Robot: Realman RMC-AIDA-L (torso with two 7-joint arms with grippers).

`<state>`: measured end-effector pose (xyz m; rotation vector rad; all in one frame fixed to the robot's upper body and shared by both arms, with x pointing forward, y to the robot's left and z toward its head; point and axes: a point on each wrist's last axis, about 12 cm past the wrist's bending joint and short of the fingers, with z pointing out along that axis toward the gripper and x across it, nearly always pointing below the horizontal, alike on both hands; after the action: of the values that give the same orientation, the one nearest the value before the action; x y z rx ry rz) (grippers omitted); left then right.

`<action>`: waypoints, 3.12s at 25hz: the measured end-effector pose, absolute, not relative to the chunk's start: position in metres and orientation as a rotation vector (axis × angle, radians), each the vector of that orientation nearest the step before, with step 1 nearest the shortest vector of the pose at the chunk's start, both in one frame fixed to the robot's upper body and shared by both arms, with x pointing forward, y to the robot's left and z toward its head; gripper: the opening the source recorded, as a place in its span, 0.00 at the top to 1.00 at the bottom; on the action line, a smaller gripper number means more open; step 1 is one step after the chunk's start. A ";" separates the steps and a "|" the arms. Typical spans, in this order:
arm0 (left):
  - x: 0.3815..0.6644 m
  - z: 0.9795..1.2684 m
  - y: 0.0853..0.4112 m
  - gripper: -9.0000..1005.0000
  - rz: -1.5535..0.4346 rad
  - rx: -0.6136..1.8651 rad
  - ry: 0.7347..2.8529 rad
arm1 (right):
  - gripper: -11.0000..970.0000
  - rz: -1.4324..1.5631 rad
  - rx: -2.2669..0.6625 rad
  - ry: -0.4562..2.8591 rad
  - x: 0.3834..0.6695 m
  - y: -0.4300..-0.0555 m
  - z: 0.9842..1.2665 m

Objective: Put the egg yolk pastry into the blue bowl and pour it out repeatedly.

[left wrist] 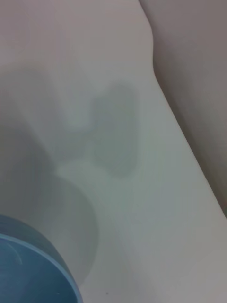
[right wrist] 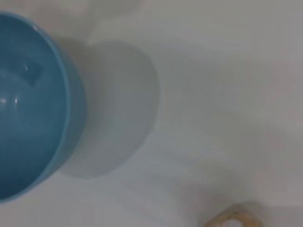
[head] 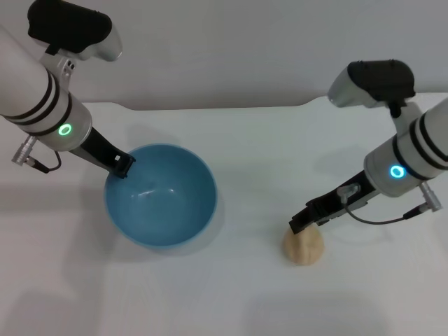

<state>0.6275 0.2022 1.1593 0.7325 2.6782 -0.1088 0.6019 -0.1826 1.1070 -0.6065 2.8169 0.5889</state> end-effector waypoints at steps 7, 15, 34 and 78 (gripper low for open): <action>0.627 1.159 0.201 0.97 -0.110 0.736 2.678 | 0.53 0.578 -0.556 2.822 0.605 -0.182 1.093; 0.627 1.157 0.201 0.97 -0.110 0.735 2.679 | 0.54 0.570 -0.530 2.830 0.605 -0.184 1.078; 0.623 1.153 0.193 0.96 -0.092 0.805 2.689 | 0.74 0.749 -0.748 2.666 0.598 -0.174 1.112; 0.627 1.141 0.179 0.96 -0.051 0.846 2.512 | 0.59 0.780 -0.170 2.080 0.631 -0.273 1.177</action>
<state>0.6267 0.1789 1.1412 0.8457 2.5123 -0.0509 0.6309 -0.2732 1.1771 -0.1699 2.0802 0.7796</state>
